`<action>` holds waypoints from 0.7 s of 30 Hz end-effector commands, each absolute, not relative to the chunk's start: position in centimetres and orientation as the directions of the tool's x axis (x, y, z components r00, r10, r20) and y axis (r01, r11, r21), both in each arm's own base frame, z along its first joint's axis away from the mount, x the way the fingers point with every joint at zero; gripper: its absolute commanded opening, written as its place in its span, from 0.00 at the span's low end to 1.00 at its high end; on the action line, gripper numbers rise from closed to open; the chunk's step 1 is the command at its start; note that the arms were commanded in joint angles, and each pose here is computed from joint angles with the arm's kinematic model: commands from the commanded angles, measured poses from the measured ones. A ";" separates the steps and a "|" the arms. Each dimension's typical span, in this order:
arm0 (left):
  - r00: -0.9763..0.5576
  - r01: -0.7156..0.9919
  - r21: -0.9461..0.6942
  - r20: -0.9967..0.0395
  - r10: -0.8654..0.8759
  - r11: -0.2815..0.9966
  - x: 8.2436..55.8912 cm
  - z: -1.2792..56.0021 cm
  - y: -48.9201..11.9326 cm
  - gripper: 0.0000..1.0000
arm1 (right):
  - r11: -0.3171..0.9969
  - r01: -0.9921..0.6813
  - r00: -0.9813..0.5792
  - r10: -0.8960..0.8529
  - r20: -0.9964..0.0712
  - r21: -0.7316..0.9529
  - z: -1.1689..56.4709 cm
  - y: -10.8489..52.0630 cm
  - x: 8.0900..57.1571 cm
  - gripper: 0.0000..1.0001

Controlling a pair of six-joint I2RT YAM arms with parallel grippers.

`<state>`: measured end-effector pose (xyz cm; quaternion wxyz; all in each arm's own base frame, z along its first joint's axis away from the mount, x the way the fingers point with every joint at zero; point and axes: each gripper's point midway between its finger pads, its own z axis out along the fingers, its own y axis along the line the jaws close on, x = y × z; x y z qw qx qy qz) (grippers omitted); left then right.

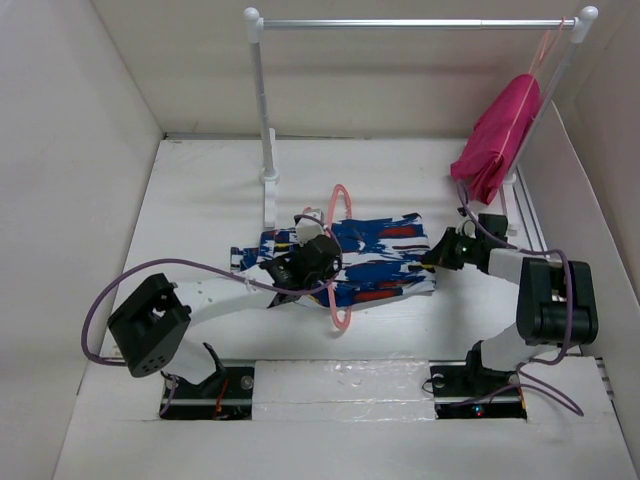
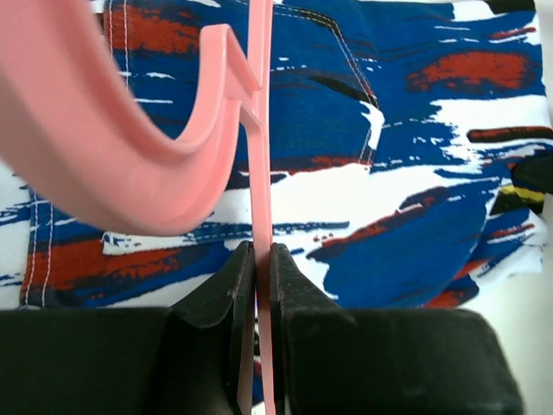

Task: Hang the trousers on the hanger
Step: Place trousers on hanger

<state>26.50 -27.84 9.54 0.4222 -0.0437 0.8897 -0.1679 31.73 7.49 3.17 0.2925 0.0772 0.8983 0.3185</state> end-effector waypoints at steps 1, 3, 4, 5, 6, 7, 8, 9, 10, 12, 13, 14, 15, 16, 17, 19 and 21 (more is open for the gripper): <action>-0.657 0.096 -0.281 -0.738 -0.151 0.955 25.5 10.4 -26.6 0.00 | 0.817 -0.078 -0.768 0.317 -0.557 0.572 3.5 6.5 33.3 0.01; -0.661 0.090 -0.263 -0.737 -0.140 0.961 25.5 10.5 -26.3 0.00 | 0.820 -0.073 -0.764 0.320 -0.561 0.567 3.5 6.4 33.4 0.01; -0.659 0.090 -0.265 -0.738 -0.142 0.960 25.6 10.8 -26.4 0.00 | 0.821 -0.072 -0.763 0.320 -0.561 0.566 3.6 6.4 33.5 0.01; -0.661 0.094 -0.265 -0.738 -0.139 0.960 25.6 10.9 -26.5 0.00 | 0.820 -0.076 -0.768 0.315 -0.558 0.567 3.6 6.7 33.5 0.01; -0.670 0.092 -0.262 -0.730 -0.135 0.961 25.5 10.7 -26.5 0.00 | 0.824 -0.075 -0.765 0.314 -0.562 0.562 3.7 6.5 33.8 0.01; -0.674 0.091 -0.265 -0.726 -0.136 0.960 25.4 10.6 -26.5 0.00 | 0.824 -0.072 -0.766 0.316 -0.560 0.562 3.7 6.5 33.9 0.01; -0.677 0.083 -0.268 -0.722 -0.143 0.960 25.3 10.5 -26.5 0.00 | 0.821 -0.070 -0.767 0.319 -0.557 0.566 3.8 6.6 33.9 0.02; -0.673 0.079 -0.275 -0.724 -0.152 0.958 25.4 10.6 -26.5 0.00 | 0.819 -0.083 -0.765 0.312 -0.563 0.568 4.1 6.9 34.0 0.03; -0.669 0.078 -0.278 -0.726 -0.156 0.957 25.4 10.7 -26.5 0.00 | 0.819 -0.081 -0.764 0.315 -0.564 0.568 4.3 6.9 34.0 0.06; -0.646 0.086 -0.294 -0.744 -0.171 0.952 25.9 11.6 -26.8 0.00 | 0.824 -0.087 -0.762 0.307 -0.570 0.560 4.8 7.2 33.8 0.19; -0.625 0.081 -0.297 -0.759 -0.183 0.952 26.6 12.5 -27.1 0.00 | 0.825 -0.089 -0.766 0.301 -0.568 0.558 4.8 7.4 33.5 0.21; -0.617 0.073 -0.289 -0.765 -0.185 0.954 26.9 12.8 -27.1 0.00 | 0.828 -0.088 -0.767 0.298 -0.568 0.553 4.8 7.4 33.4 0.23; -0.616 0.064 -0.273 -0.767 -0.177 0.960 27.2 12.6 -27.2 0.00 | 0.829 -0.091 -0.762 0.299 -0.575 0.552 5.1 7.4 33.3 0.22; -0.602 0.055 -0.270 -0.777 -0.184 0.961 27.7 13.1 -27.4 0.00 | 0.829 -0.089 -0.766 0.298 -0.570 0.553 4.9 7.4 33.1 0.21; -0.603 0.047 -0.256 -0.778 -0.177 0.965 27.9 12.7 -27.3 0.00 | 0.828 -0.095 -0.774 0.287 -0.565 0.552 4.8 7.8 32.9 0.16; -0.612 0.019 -0.217 -0.775 -0.160 0.976 28.2 11.1 -27.1 0.00 | 0.830 -0.078 -0.789 0.288 -0.543 0.553 4.0 7.7 32.6 0.05; -0.629 -0.001 -0.174 -0.765 -0.136 0.985 28.0 9.5 -26.5 0.00 | 0.827 -0.063 -0.798 0.295 -0.526 0.559 3.3 7.8 32.3 0.00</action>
